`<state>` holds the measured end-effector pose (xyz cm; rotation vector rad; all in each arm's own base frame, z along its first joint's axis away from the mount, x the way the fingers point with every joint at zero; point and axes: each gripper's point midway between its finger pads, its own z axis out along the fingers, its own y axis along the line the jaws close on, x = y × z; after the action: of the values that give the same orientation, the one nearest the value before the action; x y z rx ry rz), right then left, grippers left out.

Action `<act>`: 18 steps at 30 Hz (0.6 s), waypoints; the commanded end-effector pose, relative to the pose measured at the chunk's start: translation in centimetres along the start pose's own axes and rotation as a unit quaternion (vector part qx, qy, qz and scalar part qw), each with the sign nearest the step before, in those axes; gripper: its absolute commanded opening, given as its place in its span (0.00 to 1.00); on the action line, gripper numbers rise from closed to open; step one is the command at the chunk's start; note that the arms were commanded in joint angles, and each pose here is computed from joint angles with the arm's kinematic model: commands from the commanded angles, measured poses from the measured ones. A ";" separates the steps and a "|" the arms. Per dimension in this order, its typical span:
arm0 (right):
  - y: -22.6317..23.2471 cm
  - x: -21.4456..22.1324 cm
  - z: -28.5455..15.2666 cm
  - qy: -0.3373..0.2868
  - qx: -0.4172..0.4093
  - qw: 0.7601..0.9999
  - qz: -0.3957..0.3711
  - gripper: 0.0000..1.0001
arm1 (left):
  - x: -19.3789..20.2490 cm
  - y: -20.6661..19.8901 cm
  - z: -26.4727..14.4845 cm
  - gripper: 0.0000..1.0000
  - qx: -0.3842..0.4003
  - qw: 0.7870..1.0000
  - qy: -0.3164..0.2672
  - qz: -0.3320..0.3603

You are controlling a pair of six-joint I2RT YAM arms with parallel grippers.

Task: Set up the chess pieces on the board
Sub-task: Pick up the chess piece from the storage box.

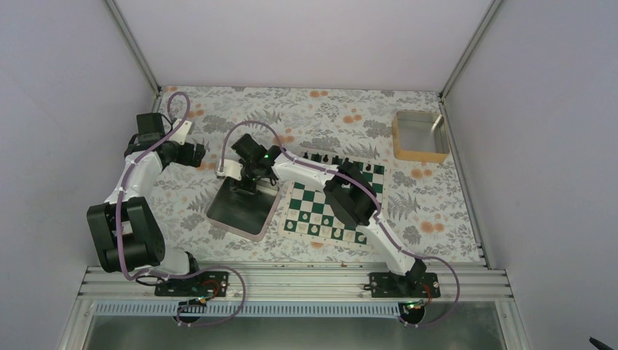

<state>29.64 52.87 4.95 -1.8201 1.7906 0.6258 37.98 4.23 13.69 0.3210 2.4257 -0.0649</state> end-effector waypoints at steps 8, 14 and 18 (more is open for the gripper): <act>0.4 0.9 1.3 0.015 -0.007 1.000 -0.002 0.19 | -0.7 -0.2 -0.6 1.00 0.003 1.000 -0.020 0.007; 0.6 1.2 1.6 0.023 -0.004 1.000 -0.007 0.13 | -0.7 -0.2 -0.6 1.00 0.003 1.000 -0.020 0.007; 0.6 0.8 1.5 0.021 0.000 1.000 -0.010 0.08 | -0.7 -0.2 -0.7 1.00 0.002 1.000 -0.021 0.008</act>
<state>29.45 52.70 4.04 -1.8419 1.8011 0.6125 37.95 4.22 13.65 0.3209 2.4268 -0.0654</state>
